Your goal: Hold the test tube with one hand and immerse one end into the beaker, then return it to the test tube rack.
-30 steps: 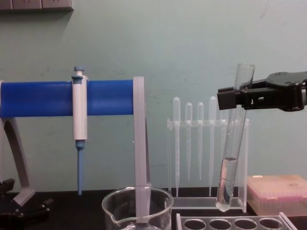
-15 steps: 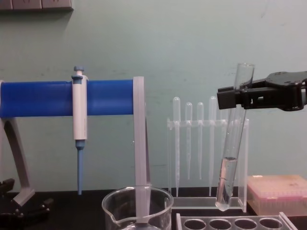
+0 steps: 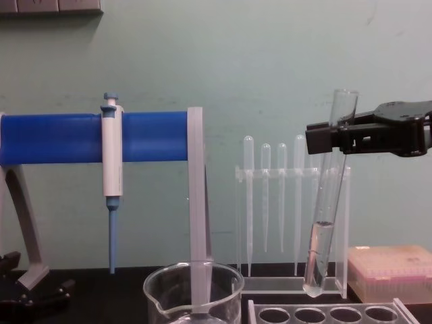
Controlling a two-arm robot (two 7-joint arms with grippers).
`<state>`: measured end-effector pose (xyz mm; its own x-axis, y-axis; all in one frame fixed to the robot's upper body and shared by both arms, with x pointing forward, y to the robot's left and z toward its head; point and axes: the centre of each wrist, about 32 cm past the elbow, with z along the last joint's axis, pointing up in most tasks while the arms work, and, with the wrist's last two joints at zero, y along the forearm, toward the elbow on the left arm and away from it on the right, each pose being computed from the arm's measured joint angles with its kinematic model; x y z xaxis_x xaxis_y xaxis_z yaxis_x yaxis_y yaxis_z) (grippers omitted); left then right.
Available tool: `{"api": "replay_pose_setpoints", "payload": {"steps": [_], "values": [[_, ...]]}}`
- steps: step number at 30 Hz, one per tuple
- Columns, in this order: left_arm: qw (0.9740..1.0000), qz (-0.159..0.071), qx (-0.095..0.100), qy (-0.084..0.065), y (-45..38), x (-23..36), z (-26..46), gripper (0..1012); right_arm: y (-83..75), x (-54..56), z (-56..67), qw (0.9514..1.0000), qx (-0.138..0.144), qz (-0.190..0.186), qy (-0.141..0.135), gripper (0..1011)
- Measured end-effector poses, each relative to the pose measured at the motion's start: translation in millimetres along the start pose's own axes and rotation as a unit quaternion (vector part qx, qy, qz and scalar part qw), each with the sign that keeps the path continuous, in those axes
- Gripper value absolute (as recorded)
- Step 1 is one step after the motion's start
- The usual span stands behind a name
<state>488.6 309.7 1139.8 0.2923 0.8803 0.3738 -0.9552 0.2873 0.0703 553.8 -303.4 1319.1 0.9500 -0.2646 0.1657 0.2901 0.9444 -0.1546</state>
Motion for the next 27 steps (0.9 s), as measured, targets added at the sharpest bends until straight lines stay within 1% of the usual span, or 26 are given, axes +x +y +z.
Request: {"api": "replay_pose_setpoints", "payload": {"steps": [27], "values": [[1.0000,0.000,0.000,0.000,0.0,0.0,0.0,1000,-0.1,0.0,0.0,1.0000,0.000,0.000,0.000,225]]}}
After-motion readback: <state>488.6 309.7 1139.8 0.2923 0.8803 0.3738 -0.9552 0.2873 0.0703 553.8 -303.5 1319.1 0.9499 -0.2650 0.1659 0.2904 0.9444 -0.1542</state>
